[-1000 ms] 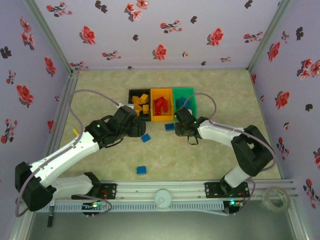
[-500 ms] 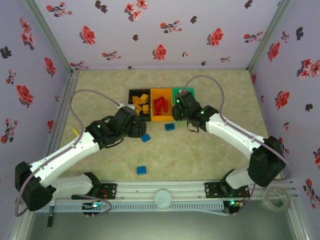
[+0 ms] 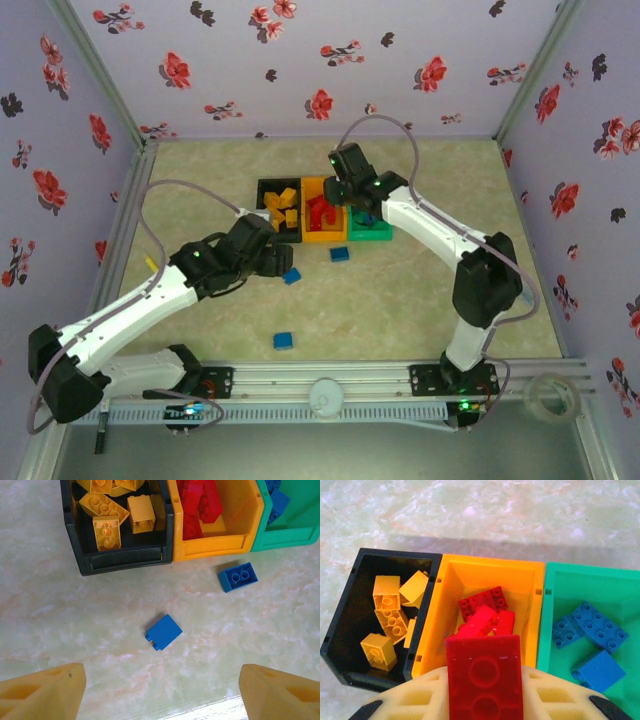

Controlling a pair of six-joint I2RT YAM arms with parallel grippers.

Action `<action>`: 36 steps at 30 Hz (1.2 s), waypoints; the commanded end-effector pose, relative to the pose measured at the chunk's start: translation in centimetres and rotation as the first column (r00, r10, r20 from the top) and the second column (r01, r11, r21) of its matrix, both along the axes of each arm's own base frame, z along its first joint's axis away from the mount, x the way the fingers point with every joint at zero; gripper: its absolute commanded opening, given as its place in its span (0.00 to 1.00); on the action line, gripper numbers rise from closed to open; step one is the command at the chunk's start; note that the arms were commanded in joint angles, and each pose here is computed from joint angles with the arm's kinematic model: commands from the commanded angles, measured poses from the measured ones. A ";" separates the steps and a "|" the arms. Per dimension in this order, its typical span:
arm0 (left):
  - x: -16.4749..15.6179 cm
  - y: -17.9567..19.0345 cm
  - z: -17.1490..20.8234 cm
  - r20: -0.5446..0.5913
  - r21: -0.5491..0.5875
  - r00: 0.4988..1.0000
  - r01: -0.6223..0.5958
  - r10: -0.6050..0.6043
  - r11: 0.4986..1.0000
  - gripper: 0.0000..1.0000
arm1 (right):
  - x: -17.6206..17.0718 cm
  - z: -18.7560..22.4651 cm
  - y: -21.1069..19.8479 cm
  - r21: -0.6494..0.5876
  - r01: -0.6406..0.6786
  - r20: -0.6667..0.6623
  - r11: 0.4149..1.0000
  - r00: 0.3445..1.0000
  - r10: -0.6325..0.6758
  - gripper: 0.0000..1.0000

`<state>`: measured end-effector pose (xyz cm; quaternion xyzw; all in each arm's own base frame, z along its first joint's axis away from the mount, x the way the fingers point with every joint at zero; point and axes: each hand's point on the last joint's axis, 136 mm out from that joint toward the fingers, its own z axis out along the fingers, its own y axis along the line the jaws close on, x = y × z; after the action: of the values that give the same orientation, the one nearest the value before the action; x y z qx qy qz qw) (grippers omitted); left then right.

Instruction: Sort the legos into containers by color

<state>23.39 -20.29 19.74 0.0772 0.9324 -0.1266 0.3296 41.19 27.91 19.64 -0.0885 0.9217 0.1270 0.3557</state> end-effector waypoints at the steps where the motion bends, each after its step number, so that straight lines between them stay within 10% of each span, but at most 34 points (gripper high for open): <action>1: -0.5 0.4 0.6 0.005 -0.003 1.000 -0.009 0.009 1.000 0.80 | 1.1 0.0 0.2 -0.008 -0.019 -0.018 1.000 1.000 0.019 0.28; 10: -0.6 0.6 0.5 0.006 -0.001 1.000 -0.010 0.010 1.000 0.81 | 2.2 -2.1 0.8 -0.022 -0.033 -0.084 0.999 0.996 0.032 0.52; 36: -0.8 1.2 -2.2 -0.041 0.052 0.998 -0.039 0.041 0.998 0.82 | -4.5 -1.4 0.3 -0.002 -0.092 -0.063 0.996 0.994 0.091 0.56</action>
<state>22.74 -19.60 18.36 0.0717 0.9395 -0.1131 0.3154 38.00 27.11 17.41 -0.1145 0.9359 0.1291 0.3072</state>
